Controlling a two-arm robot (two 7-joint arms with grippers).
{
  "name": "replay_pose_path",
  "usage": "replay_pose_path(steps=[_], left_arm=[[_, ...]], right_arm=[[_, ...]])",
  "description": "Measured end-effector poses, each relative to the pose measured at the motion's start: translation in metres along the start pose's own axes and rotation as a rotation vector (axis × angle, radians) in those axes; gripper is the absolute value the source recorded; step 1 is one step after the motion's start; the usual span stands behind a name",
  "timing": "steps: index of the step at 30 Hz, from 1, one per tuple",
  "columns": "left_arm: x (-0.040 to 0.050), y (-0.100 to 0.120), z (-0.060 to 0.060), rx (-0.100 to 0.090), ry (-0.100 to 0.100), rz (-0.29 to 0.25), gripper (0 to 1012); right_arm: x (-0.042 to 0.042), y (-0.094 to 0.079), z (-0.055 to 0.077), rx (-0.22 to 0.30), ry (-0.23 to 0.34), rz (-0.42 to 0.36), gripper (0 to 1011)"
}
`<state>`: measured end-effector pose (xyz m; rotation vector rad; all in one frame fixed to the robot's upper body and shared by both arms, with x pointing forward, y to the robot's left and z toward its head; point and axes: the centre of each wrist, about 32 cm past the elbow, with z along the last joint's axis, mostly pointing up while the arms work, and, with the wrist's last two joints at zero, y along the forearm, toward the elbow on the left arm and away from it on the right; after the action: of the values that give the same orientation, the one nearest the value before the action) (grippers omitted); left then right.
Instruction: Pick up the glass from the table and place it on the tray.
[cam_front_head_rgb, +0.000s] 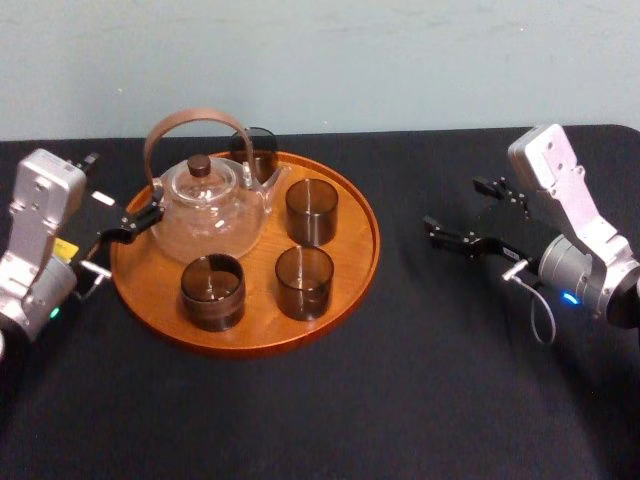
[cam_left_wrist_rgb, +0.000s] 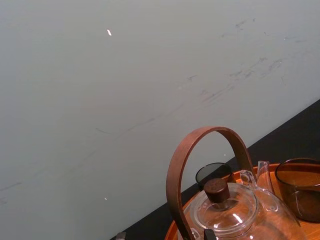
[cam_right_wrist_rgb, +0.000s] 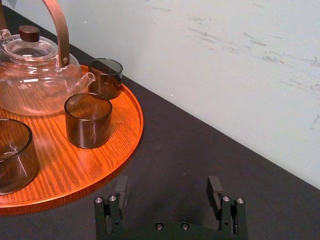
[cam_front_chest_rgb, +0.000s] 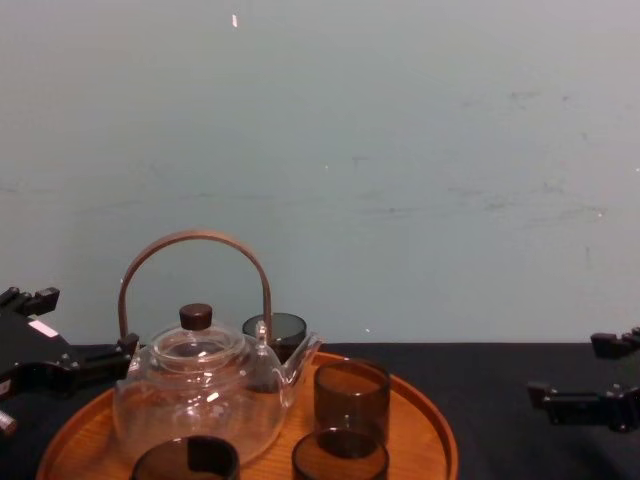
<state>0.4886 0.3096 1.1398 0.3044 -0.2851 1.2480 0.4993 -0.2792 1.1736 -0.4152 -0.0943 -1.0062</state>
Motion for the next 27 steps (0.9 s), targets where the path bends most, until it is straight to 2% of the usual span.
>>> replay_pose_path(steps=[9,14,27], left_arm=[[0.0000,0.000,0.000,0.000,0.000,0.000,1010],[0.0000,0.000,0.000,0.000,0.000,0.000,1010],[0.0000,0.000,0.000,0.000,0.000,0.000,1010]], right_arm=[[0.0002,0.000,-0.001,0.002,-0.002,-0.004,1002],[0.0008,-0.001,-0.006,0.019,-0.014,-0.036,1002],[0.0078,-0.011,-0.039,0.129,-0.059,-0.242,1002]])
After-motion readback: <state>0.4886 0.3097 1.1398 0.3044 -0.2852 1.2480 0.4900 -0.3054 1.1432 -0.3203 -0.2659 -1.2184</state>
